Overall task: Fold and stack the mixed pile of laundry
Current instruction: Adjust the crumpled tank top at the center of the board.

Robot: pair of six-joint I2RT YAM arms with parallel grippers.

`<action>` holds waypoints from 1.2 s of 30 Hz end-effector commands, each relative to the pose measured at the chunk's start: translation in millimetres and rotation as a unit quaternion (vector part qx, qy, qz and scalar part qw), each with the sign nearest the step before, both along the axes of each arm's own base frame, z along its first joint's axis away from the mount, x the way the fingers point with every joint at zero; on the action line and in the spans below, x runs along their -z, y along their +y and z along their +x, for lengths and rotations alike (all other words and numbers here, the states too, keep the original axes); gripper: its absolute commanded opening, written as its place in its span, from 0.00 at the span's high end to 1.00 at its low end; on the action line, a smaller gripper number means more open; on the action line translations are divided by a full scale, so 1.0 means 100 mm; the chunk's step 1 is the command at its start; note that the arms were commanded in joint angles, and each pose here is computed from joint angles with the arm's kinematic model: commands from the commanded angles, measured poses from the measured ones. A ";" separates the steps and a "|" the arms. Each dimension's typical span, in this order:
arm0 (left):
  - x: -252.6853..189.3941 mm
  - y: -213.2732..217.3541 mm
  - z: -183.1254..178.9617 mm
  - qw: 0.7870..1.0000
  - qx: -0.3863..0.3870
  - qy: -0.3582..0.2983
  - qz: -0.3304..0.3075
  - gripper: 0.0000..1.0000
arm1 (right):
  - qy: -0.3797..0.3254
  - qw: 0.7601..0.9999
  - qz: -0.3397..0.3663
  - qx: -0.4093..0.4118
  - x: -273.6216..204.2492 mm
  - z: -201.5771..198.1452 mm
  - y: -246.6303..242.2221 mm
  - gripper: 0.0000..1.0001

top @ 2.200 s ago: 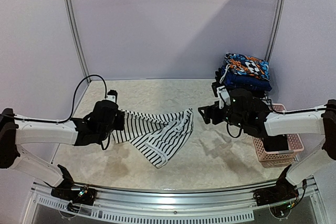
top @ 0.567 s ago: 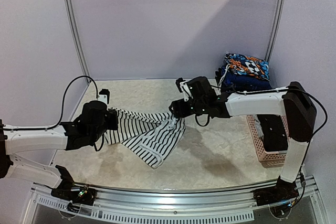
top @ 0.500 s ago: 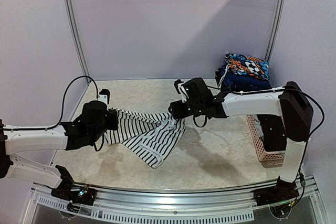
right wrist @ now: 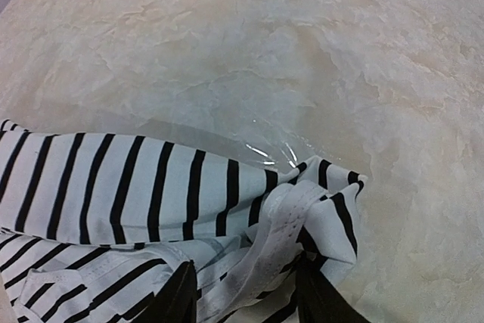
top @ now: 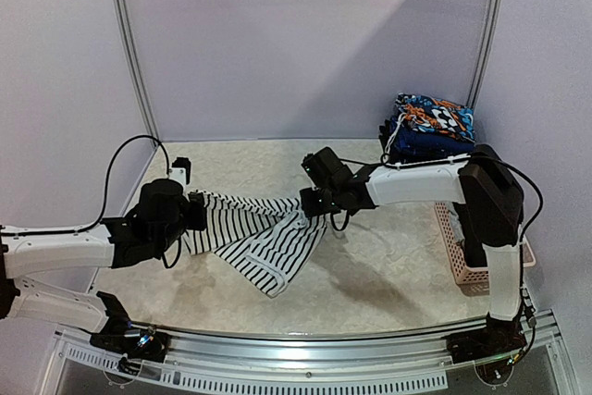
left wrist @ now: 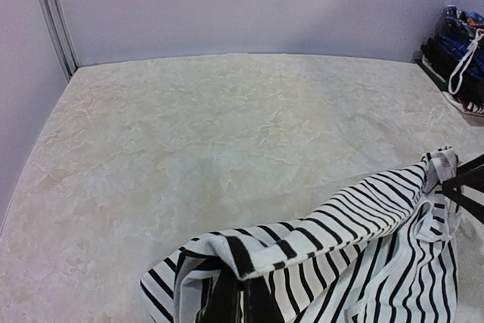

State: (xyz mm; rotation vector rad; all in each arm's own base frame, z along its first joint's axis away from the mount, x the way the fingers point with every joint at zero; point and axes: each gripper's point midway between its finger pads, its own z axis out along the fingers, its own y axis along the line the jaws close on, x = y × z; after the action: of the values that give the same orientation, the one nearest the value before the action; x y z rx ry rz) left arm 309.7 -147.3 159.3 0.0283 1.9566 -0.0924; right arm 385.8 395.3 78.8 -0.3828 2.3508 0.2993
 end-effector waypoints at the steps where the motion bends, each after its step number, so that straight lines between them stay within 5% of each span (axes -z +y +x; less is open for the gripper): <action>1: -0.01 0.08 -0.02 1.000 -0.011 -0.008 -0.010 1.00 | 0.013 0.999 -0.025 0.020 0.17 -0.02 -0.06 0.60; 7: -0.02 0.09 -0.02 1.000 -0.011 -0.010 -0.010 1.00 | 0.005 0.998 -0.044 0.039 0.20 -0.04 -0.21 1.00; 31: -0.25 0.32 -0.18 0.999 -0.035 -0.033 -0.020 1.00 | 0.013 0.997 -0.068 0.030 -0.08 -0.78 -1.40 1.00; 36: -0.20 0.30 -0.15 0.999 -0.035 -0.030 -0.014 1.00 | 0.030 0.996 -0.074 0.035 0.03 -0.78 -1.46 0.92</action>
State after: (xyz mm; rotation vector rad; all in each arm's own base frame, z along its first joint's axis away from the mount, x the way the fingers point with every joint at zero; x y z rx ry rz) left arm 292.6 -124.3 191.7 -0.0444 1.8716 -0.1184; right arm 308.4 254.1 78.2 -0.3744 2.4256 0.0995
